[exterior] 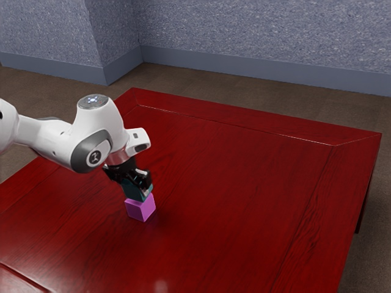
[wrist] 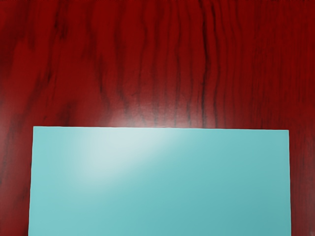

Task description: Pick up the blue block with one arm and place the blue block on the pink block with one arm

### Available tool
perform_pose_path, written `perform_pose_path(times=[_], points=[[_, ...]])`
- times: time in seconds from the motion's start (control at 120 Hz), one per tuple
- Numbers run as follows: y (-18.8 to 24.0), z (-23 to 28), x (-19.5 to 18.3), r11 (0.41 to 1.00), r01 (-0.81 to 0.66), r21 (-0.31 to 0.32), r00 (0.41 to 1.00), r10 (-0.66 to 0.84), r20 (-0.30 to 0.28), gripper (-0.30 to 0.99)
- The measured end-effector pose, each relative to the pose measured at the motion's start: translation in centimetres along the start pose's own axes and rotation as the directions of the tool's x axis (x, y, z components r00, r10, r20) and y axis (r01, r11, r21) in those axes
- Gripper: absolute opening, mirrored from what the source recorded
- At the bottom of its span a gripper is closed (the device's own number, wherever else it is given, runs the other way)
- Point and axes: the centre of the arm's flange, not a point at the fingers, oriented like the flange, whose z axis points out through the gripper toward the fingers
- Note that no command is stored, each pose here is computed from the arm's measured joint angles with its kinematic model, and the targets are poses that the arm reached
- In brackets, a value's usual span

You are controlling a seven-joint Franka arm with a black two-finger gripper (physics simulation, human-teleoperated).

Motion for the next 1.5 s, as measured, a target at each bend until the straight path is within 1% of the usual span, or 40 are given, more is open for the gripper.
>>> perform_pose_path(times=[0.525,0.7,0.825,1.108,1.258,1.308,1.358,1.375,1.417,1.442,1.467,1.5], points=[[-0.4,-0.1,0.0,1.000,-0.005,0.002,1.000,0.005,-0.003,0.38],[-0.2,-0.2,0.0,1.000,-0.018,-0.002,1.000,0.018,-0.003,0.54],[-0.1,-0.1,-0.1,1.000,-0.028,-0.003,1.000,0.028,-0.001,0.61],[-0.2,-0.2,0.0,0.999,-0.041,-0.003,0.999,0.041,-0.001,0.67],[-0.6,-1.2,0.0,0.999,-0.042,0.006,0.999,0.042,-0.016,0.68],[-0.8,-2.1,0.2,0.999,-0.042,0.013,0.999,0.042,-0.029,0.68],[-1.1,-4.5,1.1,0.999,-0.039,0.026,0.997,0.041,-0.060,0.69],[-1.2,-5.8,1.9,0.999,-0.038,0.029,0.996,0.040,-0.077,0.69],[-1.5,-11.9,5.7,0.999,-0.031,0.035,0.987,0.036,-0.158,0.69],[-1.7,-15.0,7.3,0.999,-0.025,0.036,0.982,0.031,-0.186,0.69],[-1.9,-17.0,8.0,0.999,-0.016,0.029,0.981,0.021,-0.191,0.69],[-2.0,-18.3,8.3,1.000,-0.009,0.019,0.985,0.012,-0.175,0.69]])
